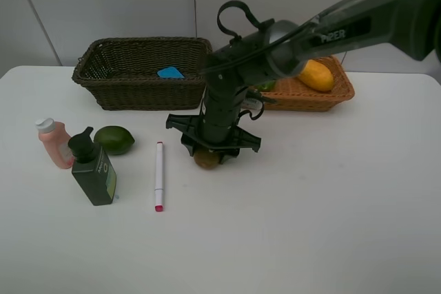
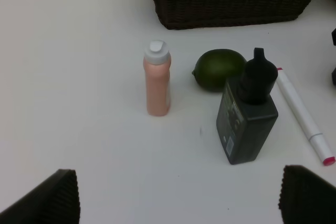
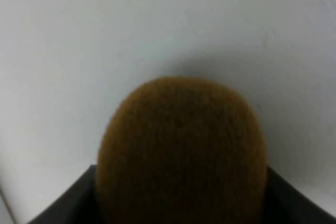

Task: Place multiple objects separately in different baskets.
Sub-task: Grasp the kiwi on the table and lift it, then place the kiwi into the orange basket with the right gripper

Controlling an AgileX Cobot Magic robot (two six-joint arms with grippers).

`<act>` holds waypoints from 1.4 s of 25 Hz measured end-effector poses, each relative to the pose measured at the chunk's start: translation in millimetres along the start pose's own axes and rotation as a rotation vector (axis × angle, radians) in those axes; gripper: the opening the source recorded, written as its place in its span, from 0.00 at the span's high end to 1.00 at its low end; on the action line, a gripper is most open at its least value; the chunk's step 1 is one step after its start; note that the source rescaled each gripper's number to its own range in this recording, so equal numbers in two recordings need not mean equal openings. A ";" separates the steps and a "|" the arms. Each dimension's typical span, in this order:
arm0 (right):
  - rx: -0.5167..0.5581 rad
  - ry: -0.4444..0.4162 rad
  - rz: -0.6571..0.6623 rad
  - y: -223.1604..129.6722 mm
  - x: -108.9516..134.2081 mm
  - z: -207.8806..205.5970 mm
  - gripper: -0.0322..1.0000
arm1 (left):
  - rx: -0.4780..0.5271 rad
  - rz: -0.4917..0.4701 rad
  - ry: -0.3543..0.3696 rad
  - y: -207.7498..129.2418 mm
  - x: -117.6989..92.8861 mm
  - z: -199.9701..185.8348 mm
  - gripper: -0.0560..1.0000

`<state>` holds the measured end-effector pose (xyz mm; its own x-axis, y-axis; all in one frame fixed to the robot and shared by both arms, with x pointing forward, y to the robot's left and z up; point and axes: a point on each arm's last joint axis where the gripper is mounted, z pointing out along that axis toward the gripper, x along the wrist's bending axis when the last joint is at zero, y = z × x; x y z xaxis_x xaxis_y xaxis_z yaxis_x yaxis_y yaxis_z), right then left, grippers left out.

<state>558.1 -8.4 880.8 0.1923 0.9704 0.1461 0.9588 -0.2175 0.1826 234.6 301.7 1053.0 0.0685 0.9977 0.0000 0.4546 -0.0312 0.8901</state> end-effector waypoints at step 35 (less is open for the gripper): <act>-0.252 -0.011 0.059 119.1 -111.4 -114.1 0.88 | 0.000 0.000 0.000 0.0 0.0 0.0 0.00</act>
<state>627.0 -154.4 997.3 0.2503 0.9559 0.1534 0.8638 -0.2921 0.4105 234.6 301.7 1053.0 0.0685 0.9977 0.0000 0.4546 -0.0312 0.8901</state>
